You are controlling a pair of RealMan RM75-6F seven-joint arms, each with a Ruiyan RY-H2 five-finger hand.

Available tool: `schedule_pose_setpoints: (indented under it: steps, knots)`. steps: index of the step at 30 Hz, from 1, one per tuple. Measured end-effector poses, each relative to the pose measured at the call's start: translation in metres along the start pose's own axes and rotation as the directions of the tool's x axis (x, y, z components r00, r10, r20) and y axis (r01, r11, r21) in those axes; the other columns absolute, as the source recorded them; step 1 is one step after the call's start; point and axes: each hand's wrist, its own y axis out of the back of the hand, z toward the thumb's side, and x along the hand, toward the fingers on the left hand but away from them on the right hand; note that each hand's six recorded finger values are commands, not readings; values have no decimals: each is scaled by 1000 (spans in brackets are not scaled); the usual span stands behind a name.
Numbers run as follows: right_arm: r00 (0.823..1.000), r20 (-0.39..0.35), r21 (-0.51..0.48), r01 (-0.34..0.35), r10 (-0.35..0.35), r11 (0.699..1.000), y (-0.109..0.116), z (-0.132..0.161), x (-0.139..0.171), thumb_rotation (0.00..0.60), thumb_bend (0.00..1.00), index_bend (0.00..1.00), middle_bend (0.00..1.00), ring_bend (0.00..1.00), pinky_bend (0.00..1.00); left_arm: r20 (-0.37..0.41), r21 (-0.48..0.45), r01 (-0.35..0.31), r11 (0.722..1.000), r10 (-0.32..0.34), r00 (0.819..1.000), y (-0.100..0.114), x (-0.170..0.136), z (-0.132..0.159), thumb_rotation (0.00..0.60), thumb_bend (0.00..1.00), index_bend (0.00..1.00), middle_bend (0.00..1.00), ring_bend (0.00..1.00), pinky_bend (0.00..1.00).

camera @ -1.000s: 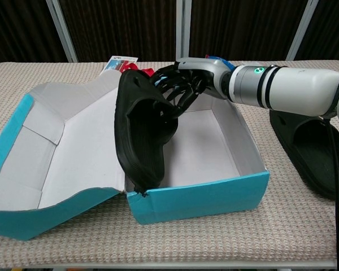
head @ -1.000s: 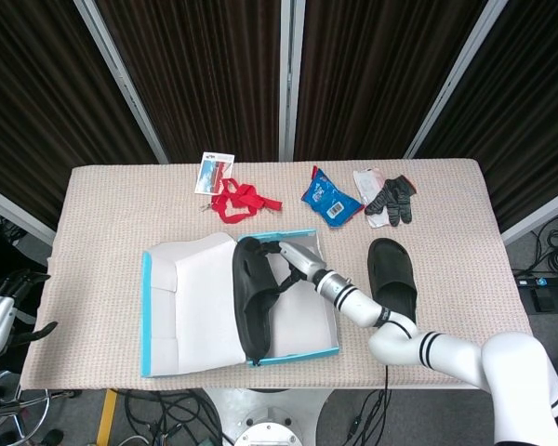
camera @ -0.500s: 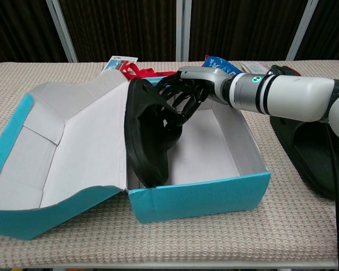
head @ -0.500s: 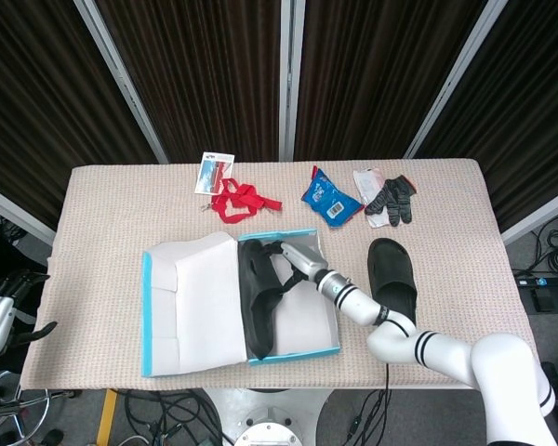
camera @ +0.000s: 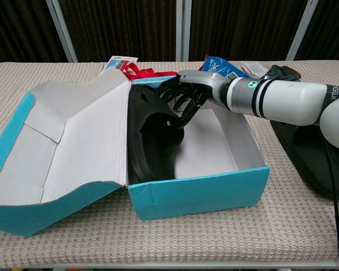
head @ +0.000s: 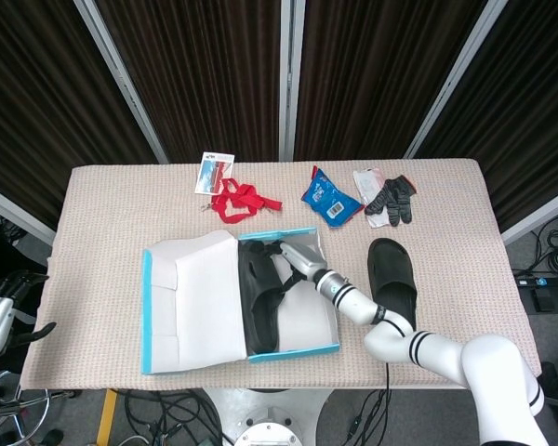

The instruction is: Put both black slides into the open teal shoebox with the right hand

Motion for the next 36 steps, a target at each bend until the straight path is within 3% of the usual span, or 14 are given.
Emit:
schedule_pose_setpoints:
  steps: [7, 14, 21, 29, 36]
  knots:
    - [1000, -3, 6, -5, 5, 1000, -1, 0, 1, 600, 26, 407, 402, 146, 221, 2, 1, -2, 1000, 2, 1000, 0, 0, 0, 600, 145, 238, 235, 129, 197]
    - [1000, -21, -9, -20, 20, 1000, 3, 6, 6, 600, 0, 134, 263, 43, 195, 2, 0, 0, 1000, 0, 1000, 0, 0, 0, 600, 144, 238, 235, 129, 196]
    - [999, -24, 8, -39, 39, 999, 13, 7, 16, 600, 0, 6, 170, 0, 157, 3, 1, 5, 1000, -5, 1000, -1, 1, 2, 600, 145, 239, 235, 129, 196]
    - [998, -50, 17, -41, 42, 999, 26, 16, 33, 600, 0, 0, 156, 0, 153, 8, 2, 8, 1000, -8, 1000, -1, 3, 5, 600, 145, 238, 235, 129, 196]
    - [996, -84, 54, 0, 4, 999, 60, 31, 66, 600, 0, 0, 156, 0, 153, 11, -1, 9, 1000, -9, 1000, -1, 5, 7, 600, 145, 238, 235, 129, 197]
